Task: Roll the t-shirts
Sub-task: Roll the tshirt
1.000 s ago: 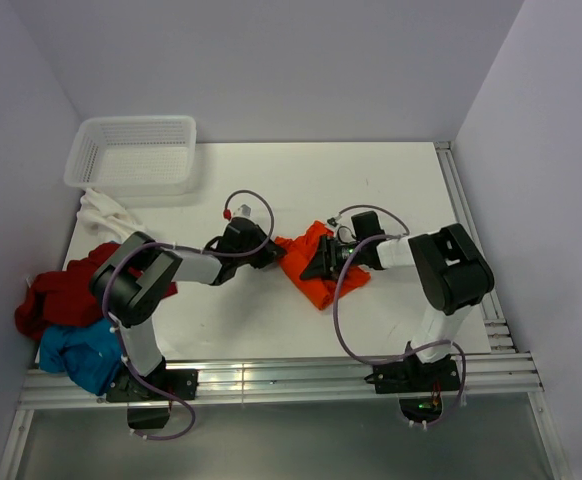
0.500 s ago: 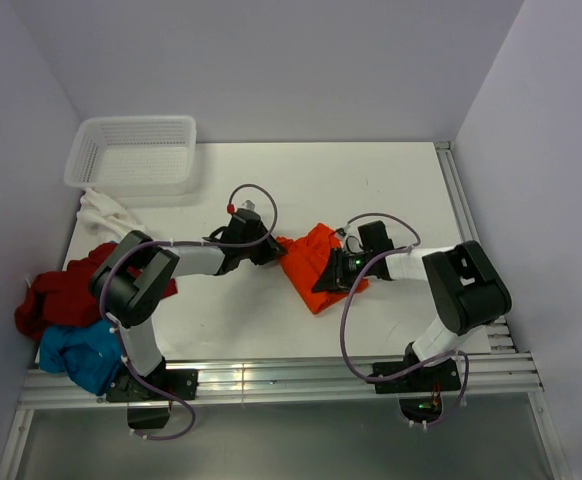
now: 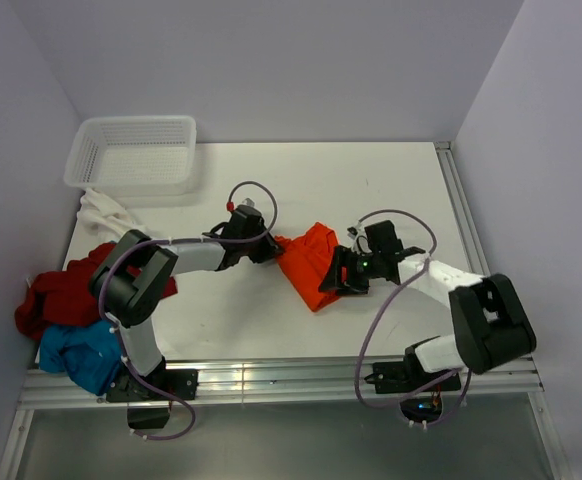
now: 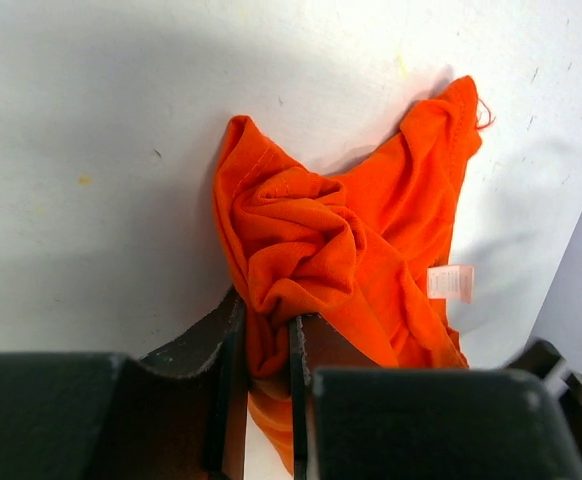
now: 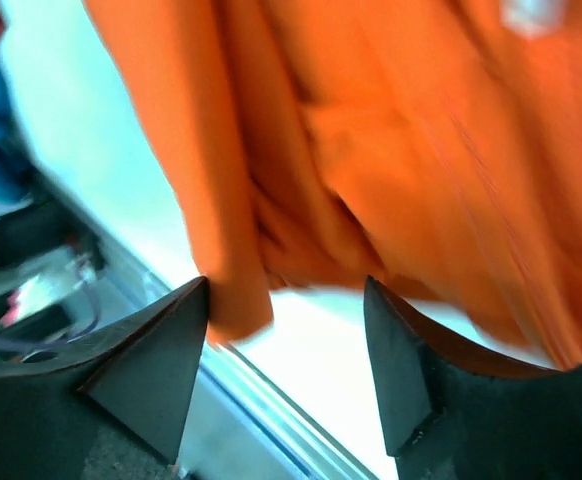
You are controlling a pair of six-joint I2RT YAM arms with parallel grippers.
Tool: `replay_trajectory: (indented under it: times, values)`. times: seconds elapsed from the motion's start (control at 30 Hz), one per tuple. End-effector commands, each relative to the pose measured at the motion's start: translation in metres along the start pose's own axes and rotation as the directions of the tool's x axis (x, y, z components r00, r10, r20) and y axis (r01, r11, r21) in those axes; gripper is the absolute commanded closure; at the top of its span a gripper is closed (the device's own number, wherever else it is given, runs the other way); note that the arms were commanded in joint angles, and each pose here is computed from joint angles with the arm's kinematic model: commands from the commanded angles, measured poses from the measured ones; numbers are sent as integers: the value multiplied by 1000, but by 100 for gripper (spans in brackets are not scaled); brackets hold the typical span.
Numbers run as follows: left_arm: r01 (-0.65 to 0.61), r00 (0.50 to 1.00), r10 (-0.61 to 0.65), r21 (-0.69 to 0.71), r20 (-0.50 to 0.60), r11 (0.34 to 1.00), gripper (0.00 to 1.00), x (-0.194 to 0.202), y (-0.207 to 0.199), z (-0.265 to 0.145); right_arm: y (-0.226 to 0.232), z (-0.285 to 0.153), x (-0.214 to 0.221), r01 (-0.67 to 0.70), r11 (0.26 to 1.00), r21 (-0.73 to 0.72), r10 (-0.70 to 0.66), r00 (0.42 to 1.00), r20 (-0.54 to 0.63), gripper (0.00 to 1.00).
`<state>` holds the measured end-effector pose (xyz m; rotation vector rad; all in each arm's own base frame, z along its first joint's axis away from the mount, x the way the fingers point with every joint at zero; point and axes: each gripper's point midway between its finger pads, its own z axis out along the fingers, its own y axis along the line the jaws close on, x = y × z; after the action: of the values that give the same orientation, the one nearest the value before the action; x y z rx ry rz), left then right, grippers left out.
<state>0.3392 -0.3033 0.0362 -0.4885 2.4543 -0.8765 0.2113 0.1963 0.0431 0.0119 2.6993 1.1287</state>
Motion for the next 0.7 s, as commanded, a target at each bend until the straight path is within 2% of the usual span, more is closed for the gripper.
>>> replay_trajectory:
  times: [0.0, 0.07, 0.17, 0.3, 0.43, 0.5, 0.67]
  values:
    - [-21, 996, 24, -43, 81, 999, 96, -25, 6, -5, -15, -24, -4, 12, 982, 191, -24, 998, 62, 29]
    - [-25, 996, 28, -38, 80, 999, 96, -23, 3, -7, -8, -38, -20, 44, 970, 240, -81, 986, 147, 28]
    - [-30, 997, 32, -38, 71, 999, 96, -18, 3, -9, 3, -53, -33, 88, 951, 295, -156, 964, 214, 26]
    - [-31, 997, 33, -36, 67, 999, 96, -15, 2, -12, 27, -58, -44, 193, 916, 351, -287, 928, 237, 26]
    - [-24, 998, 27, -50, 59, 998, 96, -14, 4, -17, 60, -44, -44, 317, 855, 410, -419, 889, 186, 25]
    - [-19, 998, 22, -54, 55, 998, 96, -13, 3, -18, 59, -33, -45, 349, 812, 468, -460, 876, 144, 24]
    - [-5, 1000, 5, -56, 15, 998, 97, -7, 2, -21, 79, -14, -51, 434, 707, 558, -585, 803, 117, 22]
